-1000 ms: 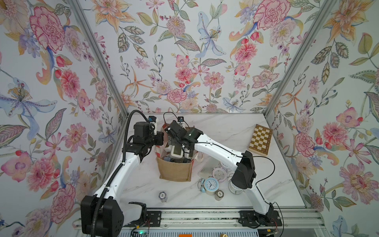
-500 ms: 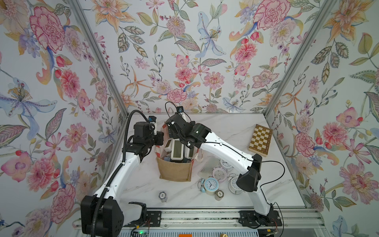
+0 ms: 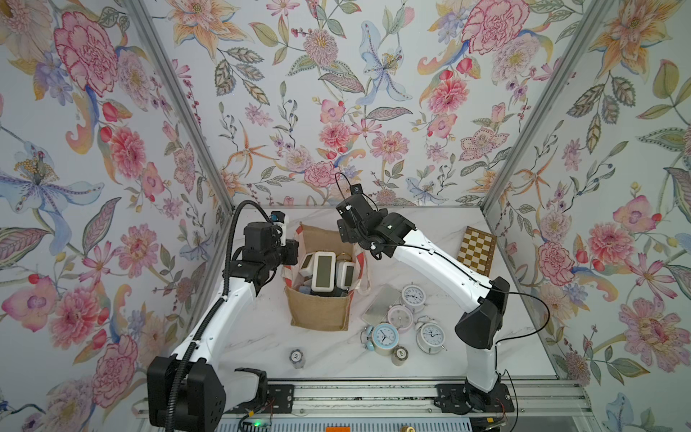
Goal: Put the alarm clock into the canvas bag
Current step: Place the alarm at the canvas bag, then pick up the alarm from the center of the board.
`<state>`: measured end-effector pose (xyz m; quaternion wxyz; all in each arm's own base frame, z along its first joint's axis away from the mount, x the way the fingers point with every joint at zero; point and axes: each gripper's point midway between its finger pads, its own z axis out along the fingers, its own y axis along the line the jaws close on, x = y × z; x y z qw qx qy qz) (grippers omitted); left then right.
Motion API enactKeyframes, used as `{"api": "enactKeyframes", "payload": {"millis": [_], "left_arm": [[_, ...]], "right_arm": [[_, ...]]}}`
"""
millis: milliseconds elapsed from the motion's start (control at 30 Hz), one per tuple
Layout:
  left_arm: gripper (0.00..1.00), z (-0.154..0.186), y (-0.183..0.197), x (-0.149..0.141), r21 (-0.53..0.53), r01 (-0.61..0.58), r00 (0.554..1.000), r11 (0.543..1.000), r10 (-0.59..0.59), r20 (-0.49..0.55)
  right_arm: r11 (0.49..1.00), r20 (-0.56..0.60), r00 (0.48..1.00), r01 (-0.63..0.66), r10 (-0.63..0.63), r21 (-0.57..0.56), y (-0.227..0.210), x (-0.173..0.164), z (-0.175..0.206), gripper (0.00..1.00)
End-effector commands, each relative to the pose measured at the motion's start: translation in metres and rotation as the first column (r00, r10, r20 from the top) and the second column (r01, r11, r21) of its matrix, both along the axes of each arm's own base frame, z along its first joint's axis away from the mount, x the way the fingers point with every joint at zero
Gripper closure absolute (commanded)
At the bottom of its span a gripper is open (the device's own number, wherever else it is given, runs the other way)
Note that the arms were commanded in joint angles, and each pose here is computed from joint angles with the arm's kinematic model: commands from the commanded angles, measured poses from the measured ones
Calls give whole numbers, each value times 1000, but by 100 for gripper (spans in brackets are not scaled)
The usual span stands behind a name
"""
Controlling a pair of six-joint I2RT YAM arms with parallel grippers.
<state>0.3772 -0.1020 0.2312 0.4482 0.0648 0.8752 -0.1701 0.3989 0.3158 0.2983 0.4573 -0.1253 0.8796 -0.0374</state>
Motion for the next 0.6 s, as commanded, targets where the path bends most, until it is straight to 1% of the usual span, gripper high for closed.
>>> {"api": "enactKeyframes", "payload": {"millis": [0,167,300,367,500,567], "left_arm": [[86,6,-3,0,10,13,1000,1000,-13,16],[87,5,-3,0,10,14,1000,1000,-14,14],[87,4,-2,1,13,12,1000,1000,-12,13],[87,3,-3,1,11,14,1000,1000,-14,9],[87,2,-3,2,10,16,1000,1000,-16,9],[87,2,-4,1,8,16,1000,1000,-16,9]], "right_arm": [[1000,-33,999,3,-4,-1,-29,-2,1,1],[997,-60,995,77,-77,-11,-81,-3,-14,1],[994,-97,990,105,-104,8,-116,-12,-33,1],[996,-143,987,85,-79,39,-132,-18,-46,1],[994,-221,975,37,-14,100,-149,-34,-68,1],[993,-256,967,36,-6,115,-158,-43,-79,1]]}}
